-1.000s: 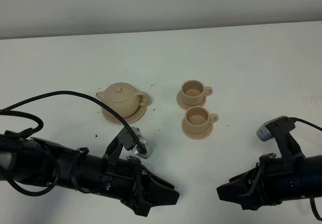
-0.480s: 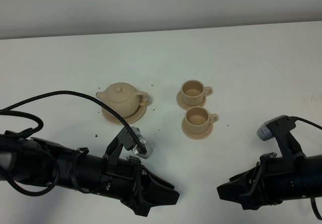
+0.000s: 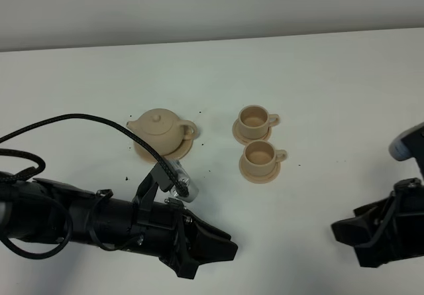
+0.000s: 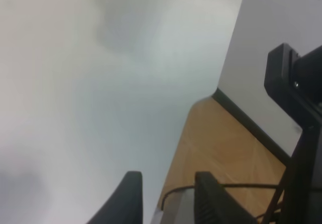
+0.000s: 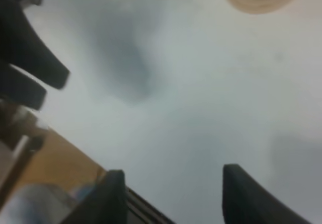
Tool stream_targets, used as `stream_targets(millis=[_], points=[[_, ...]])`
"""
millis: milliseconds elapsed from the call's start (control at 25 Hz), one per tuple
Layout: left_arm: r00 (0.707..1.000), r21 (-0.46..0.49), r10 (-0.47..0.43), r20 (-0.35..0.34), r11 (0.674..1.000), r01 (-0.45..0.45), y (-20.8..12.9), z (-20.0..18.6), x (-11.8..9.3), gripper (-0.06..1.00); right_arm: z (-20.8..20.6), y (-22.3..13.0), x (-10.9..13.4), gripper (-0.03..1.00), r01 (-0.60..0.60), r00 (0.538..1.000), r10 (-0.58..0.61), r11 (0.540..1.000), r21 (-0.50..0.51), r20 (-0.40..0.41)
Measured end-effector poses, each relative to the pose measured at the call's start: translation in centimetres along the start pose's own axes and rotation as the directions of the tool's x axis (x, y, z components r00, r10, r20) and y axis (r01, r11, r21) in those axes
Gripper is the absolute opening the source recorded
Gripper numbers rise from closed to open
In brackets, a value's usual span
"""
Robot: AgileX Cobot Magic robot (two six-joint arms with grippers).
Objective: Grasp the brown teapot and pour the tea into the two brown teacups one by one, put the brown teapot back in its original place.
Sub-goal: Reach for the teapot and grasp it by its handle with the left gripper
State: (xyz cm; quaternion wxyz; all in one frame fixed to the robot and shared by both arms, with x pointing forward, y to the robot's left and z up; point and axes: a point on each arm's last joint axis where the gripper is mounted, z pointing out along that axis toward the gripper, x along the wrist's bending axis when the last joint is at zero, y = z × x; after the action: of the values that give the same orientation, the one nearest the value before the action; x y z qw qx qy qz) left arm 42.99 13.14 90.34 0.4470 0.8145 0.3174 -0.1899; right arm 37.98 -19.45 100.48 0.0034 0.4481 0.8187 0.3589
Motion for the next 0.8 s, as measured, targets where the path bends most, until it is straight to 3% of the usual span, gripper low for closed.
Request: stream_targets(millis=[200,360,800], points=[[1.0,-0.026,0.02,-0.001,0.999,-0.02,0.9,-0.1,-0.1,0.3,-3.7,-2.1,-0.2,0.46,-0.036,0.98,0.018,0.996,0.087,0.198],[0.999,-0.043,0.04,0.002,0.998,-0.04,1.7,-0.1,0.0,0.3,-6.7,-3.9,-0.2,0.46,-0.054,0.946,0.033,0.997,0.056,0.323],[0.999,-0.065,0.042,0.012,0.997,-0.041,2.2,-0.1,-0.1,0.3,-12.1,-8.8,1.5,0.46,0.129,0.92,-0.047,0.974,-0.188,0.39]])
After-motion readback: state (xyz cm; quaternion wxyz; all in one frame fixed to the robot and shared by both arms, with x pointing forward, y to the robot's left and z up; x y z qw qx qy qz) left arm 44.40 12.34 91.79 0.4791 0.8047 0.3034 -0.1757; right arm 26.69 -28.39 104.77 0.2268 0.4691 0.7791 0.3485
